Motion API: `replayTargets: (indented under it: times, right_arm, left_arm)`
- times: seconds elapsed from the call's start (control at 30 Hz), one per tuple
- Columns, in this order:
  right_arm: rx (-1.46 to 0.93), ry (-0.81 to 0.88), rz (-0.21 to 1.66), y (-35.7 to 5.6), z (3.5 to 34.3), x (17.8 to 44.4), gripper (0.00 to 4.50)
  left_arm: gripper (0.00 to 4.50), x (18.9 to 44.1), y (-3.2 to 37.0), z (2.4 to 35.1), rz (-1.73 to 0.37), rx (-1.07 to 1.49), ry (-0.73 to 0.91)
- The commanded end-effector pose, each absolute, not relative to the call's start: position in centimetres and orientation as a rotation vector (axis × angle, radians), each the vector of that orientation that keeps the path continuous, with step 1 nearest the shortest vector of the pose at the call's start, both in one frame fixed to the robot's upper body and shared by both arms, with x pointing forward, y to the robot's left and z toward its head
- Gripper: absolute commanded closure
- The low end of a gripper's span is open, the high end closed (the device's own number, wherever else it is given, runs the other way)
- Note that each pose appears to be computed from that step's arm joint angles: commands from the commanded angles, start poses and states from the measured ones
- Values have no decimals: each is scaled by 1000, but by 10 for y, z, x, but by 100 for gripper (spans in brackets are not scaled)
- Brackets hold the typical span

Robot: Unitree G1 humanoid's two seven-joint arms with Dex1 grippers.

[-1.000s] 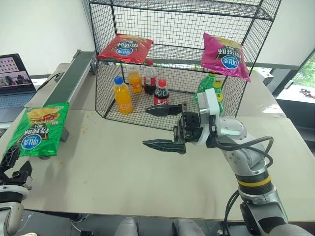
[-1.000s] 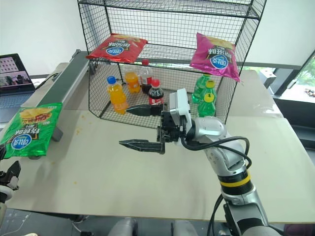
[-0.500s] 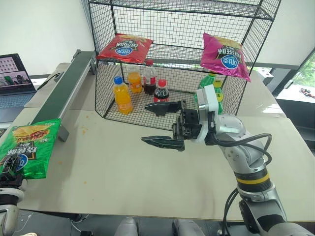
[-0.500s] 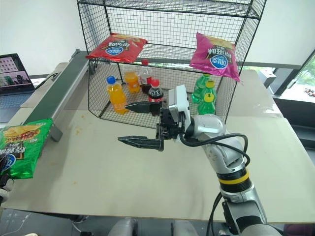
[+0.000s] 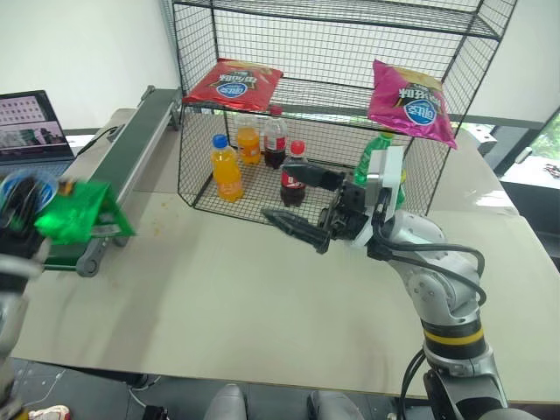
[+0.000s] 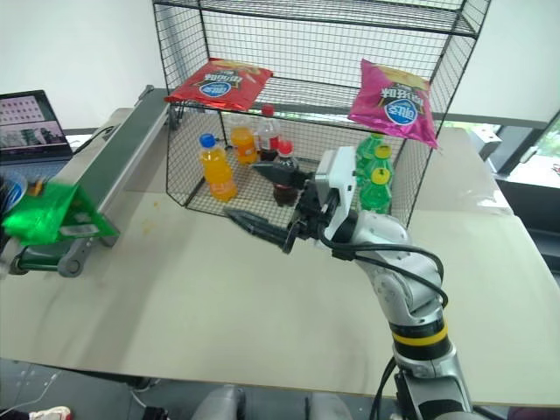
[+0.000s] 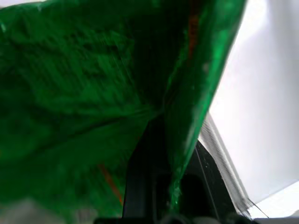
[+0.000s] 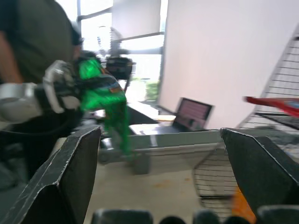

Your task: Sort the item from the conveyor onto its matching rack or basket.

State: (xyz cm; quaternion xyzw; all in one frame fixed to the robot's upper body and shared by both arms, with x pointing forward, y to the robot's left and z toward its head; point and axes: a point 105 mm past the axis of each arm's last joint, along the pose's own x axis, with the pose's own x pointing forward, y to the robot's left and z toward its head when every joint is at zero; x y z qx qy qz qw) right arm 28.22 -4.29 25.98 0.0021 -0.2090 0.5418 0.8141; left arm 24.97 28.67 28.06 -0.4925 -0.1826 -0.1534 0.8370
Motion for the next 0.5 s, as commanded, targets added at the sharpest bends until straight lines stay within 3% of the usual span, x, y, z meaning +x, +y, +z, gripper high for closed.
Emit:
replayTargets:
  times: [0.03,0.3,0.5]
  right_arm:
    - [-24,-567,920,-64,280,284,0]
    - [-100,-675,546,-103,293,272,0]
    - [-127,-685,393,-117,292,261,0]
  left_arm:
    - [441,268,222,311,-604,-1004,-319]
    - [441,305,120,355,-1042,-1140,-168]
    - [441,341,65,381,-1228,-1202,-92]
